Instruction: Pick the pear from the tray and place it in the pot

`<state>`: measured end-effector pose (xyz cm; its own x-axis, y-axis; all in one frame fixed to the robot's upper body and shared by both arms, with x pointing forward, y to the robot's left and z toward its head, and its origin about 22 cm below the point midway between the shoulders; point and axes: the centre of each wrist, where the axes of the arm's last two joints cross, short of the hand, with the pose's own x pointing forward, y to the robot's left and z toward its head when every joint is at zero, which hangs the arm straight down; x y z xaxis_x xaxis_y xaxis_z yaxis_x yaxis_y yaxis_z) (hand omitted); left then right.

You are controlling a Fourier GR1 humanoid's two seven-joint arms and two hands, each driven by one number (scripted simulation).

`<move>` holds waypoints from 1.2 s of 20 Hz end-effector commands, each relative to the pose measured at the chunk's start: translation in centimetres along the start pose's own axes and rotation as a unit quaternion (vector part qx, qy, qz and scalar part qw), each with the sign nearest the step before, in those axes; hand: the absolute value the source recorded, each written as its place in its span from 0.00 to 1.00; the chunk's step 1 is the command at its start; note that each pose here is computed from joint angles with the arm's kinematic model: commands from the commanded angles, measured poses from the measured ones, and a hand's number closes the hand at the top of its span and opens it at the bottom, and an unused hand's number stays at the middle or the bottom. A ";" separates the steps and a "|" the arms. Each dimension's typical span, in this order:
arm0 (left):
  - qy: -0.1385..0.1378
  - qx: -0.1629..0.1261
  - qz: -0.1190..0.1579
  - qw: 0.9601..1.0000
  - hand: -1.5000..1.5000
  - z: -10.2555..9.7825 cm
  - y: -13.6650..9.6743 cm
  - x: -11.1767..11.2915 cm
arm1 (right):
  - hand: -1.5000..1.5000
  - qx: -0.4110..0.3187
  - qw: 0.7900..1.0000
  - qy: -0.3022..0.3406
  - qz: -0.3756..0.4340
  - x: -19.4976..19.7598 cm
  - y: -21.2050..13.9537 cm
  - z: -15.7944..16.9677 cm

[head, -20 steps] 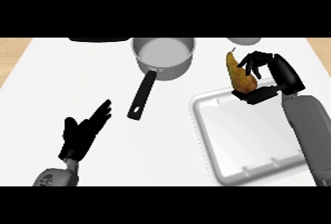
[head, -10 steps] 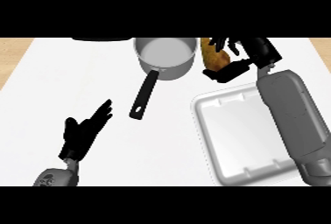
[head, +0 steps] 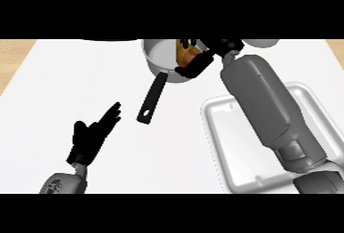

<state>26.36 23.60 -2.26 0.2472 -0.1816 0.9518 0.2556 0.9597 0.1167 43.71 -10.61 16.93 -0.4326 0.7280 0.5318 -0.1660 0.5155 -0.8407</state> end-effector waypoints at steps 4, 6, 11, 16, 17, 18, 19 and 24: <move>-0.004 -0.009 -0.004 1.000 0.50 0.1 -0.5 -0.1 | 1.00 0.021 0.982 0.032 0.185 3.2 2.7 -2.3; 0.001 -0.014 -0.001 1.000 0.50 -0.3 -0.8 -0.1 | 1.00 0.037 0.971 0.051 0.230 4.0 3.5 -2.9; -0.005 -0.023 -0.013 1.000 0.50 -0.7 0.3 1.8 | 1.00 0.143 0.953 0.124 0.235 3.0 6.2 -3.4; -0.004 -0.031 -0.009 0.999 0.50 -1.1 -0.4 1.5 | 0.00 0.210 0.924 0.227 0.224 2.6 6.4 -3.5; -0.015 -0.022 -0.008 1.000 0.50 -0.4 -0.1 1.5 | 0.00 0.224 0.922 0.231 0.217 1.2 7.8 -2.7; -0.017 -0.032 -0.011 0.999 0.50 -1.5 -1.0 1.9 | 0.00 0.228 0.922 0.225 0.217 2.3 7.0 -3.2; -0.017 -0.035 -0.008 0.999 0.50 -1.3 -3.0 1.0 | 0.00 0.214 0.935 0.213 0.185 1.8 7.2 -3.0; -0.018 -0.040 -0.005 0.999 0.50 -1.3 -1.8 1.9 | 0.00 0.060 0.990 0.124 -0.001 2.2 6.0 -2.8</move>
<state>27.37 21.68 -1.28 0.2191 -0.1925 0.9565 0.3201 0.9403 0.1159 44.43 -4.13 13.78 -0.2009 0.9219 0.3313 -0.3548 0.2468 -0.9018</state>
